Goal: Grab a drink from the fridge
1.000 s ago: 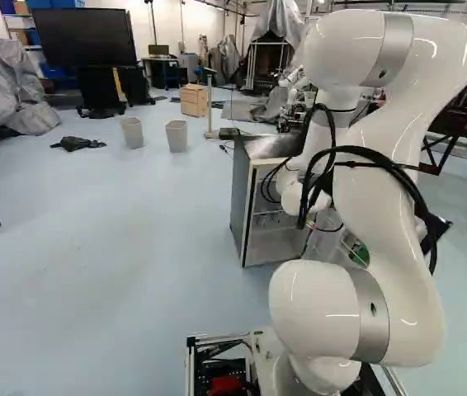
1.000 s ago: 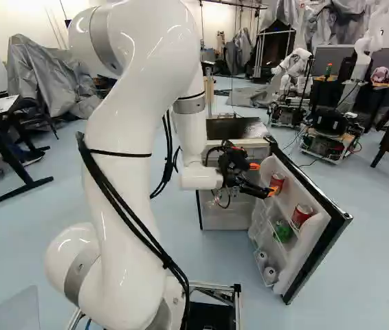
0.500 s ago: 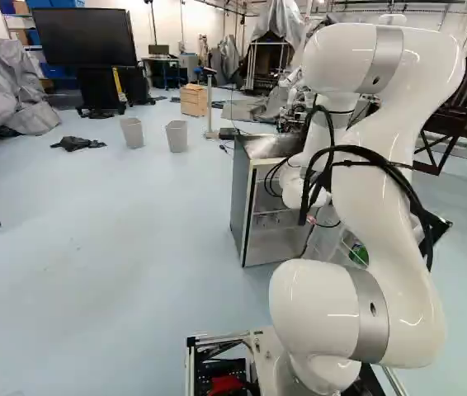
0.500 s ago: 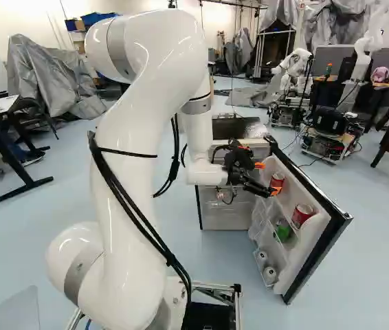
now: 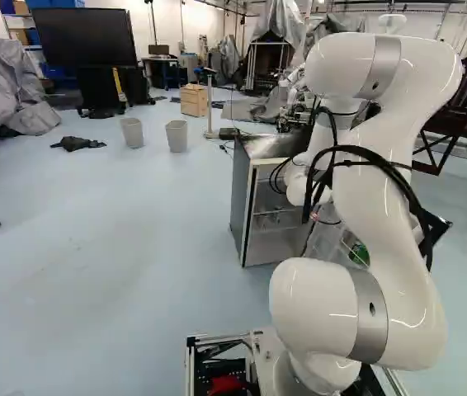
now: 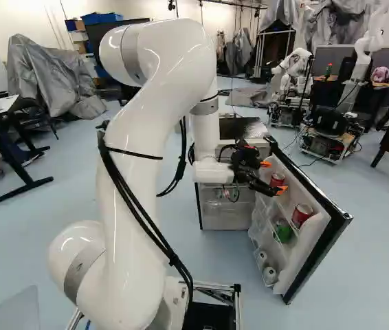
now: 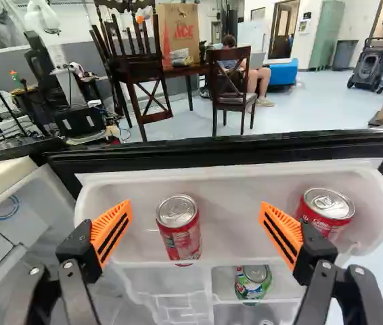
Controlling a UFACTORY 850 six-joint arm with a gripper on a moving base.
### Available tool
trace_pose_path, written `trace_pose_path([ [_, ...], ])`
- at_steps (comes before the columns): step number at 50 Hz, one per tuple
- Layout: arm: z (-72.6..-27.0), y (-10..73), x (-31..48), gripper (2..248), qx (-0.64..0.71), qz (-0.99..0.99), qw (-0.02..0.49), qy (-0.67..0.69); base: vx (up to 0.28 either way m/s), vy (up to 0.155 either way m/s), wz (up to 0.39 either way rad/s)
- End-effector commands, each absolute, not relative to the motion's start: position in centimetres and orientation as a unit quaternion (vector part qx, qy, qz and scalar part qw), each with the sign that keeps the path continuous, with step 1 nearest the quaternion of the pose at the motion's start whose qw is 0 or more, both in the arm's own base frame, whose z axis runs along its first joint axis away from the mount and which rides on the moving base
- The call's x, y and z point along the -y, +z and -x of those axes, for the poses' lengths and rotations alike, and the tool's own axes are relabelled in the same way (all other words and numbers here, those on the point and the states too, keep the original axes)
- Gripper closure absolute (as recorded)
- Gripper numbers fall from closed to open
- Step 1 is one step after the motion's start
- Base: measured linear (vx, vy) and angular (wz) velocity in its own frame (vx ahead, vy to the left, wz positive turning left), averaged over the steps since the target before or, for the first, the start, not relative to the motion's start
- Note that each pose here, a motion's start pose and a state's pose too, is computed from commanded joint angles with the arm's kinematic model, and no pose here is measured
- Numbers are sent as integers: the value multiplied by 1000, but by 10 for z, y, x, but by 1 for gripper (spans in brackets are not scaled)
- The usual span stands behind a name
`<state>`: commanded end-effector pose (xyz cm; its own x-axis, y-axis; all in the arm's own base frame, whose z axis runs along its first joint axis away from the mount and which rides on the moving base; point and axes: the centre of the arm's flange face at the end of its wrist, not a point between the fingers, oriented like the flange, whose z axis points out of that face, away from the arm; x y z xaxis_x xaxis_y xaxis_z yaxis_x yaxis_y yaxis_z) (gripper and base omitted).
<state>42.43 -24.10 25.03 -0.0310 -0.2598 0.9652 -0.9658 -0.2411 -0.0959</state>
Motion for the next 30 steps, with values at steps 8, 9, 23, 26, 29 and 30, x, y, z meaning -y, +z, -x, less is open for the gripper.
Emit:
trace_pose_path([
  [8, -425, 249, 242, 3, 511, -606, 345, 503, 0, 0, 0],
  [9, -425, 249, 242, 3, 512, -606, 344, 502, 0, 0, 0],
  [23, -425, 246, 241, 3, 517, -614, 336, 492, 0, 0, 0],
  [26, -425, 245, 241, 3, 518, -617, 334, 490, 0, 0, 0],
  [29, -426, 245, 240, 3, 518, -619, 331, 489, 0, 0, 0],
  [30, -426, 245, 240, 3, 518, -619, 330, 489, 0, 0, 0],
])
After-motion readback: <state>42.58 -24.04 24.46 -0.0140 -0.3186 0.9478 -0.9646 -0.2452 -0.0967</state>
